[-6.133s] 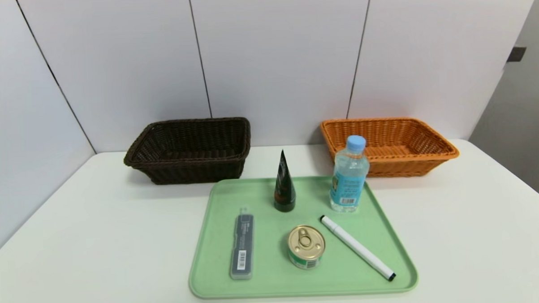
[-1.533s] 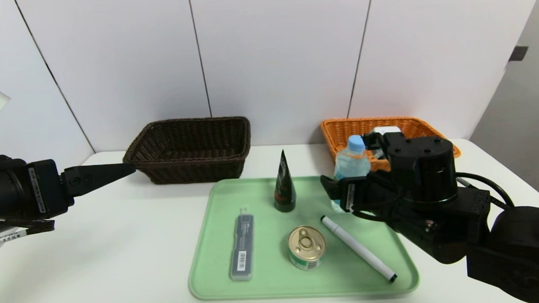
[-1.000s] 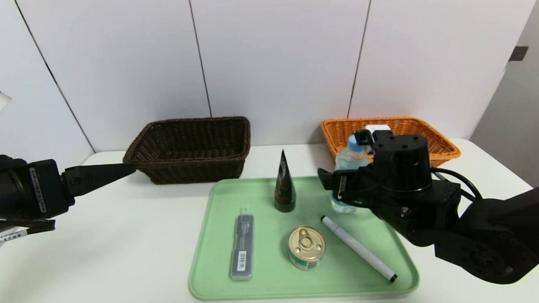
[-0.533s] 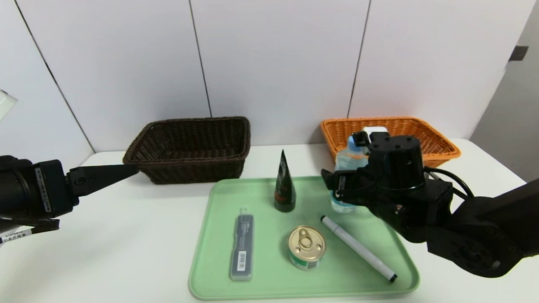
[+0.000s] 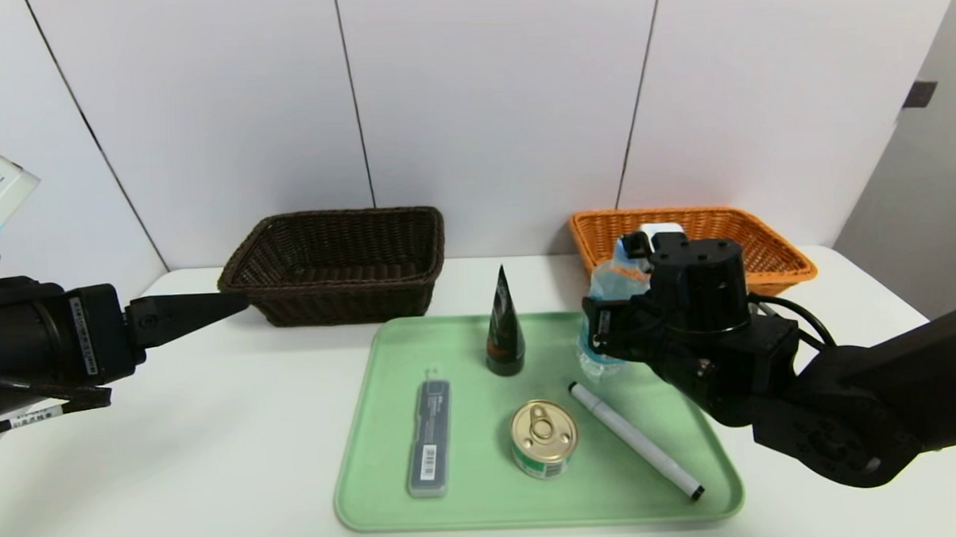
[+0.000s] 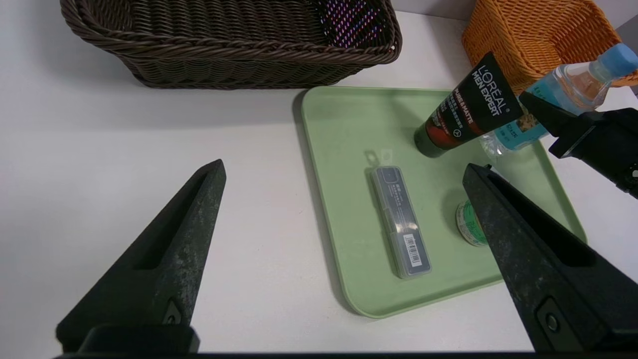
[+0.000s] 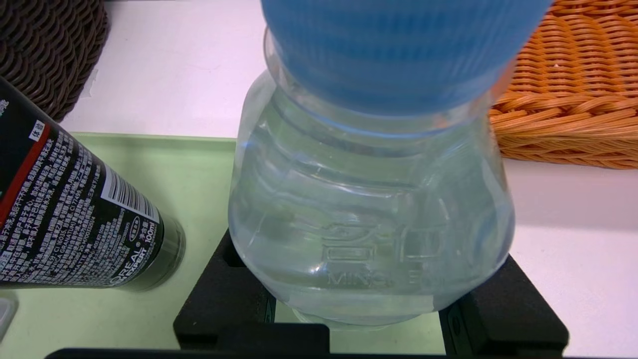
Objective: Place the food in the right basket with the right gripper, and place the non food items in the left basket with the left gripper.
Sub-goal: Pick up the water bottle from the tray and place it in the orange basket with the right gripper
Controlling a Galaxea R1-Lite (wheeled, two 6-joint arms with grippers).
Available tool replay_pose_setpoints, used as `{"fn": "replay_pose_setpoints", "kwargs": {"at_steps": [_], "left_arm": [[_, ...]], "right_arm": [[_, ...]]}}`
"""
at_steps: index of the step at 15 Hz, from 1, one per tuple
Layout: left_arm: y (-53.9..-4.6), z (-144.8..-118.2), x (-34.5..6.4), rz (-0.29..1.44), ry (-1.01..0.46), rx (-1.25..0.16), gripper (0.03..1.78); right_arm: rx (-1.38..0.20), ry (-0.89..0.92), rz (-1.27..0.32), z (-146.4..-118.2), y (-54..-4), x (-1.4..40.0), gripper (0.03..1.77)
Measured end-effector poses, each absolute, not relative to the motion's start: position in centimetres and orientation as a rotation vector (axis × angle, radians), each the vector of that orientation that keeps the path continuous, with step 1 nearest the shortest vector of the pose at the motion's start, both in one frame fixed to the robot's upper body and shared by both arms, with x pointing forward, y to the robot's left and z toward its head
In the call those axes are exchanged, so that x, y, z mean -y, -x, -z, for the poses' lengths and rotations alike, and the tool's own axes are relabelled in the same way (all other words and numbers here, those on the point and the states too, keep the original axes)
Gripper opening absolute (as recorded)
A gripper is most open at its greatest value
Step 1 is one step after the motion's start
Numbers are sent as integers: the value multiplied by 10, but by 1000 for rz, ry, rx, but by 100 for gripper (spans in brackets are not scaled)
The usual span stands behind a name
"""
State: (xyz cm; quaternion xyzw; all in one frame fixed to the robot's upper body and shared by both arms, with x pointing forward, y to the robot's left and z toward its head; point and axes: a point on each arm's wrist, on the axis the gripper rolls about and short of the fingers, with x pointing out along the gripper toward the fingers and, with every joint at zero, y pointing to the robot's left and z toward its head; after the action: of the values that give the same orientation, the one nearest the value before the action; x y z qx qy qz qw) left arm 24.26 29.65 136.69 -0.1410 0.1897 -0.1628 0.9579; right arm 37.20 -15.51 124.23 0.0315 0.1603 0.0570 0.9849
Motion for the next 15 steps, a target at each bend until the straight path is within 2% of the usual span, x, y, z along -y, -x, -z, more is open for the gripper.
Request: {"fn": "replay_pose_setpoints", "kwargs": {"at_steps": [3, 6, 11, 15], "left_arm": [[-244, -1366, -296, 329, 286, -389, 169], [-245, -1366, -296, 328, 286, -392, 169], [-246, -1365, -296, 329, 287, -397, 169], [-246, -1364, -296, 329, 286, -400, 169]], "right_arm": [[-302, -67, -127, -1252, -370, 154, 84], [-284, -62, -154, -1274, -364, 156, 84], [-263, -85, -243, -1335, -340, 156, 84], [-193, -129, -260, -1384, -341, 169, 84]]}}
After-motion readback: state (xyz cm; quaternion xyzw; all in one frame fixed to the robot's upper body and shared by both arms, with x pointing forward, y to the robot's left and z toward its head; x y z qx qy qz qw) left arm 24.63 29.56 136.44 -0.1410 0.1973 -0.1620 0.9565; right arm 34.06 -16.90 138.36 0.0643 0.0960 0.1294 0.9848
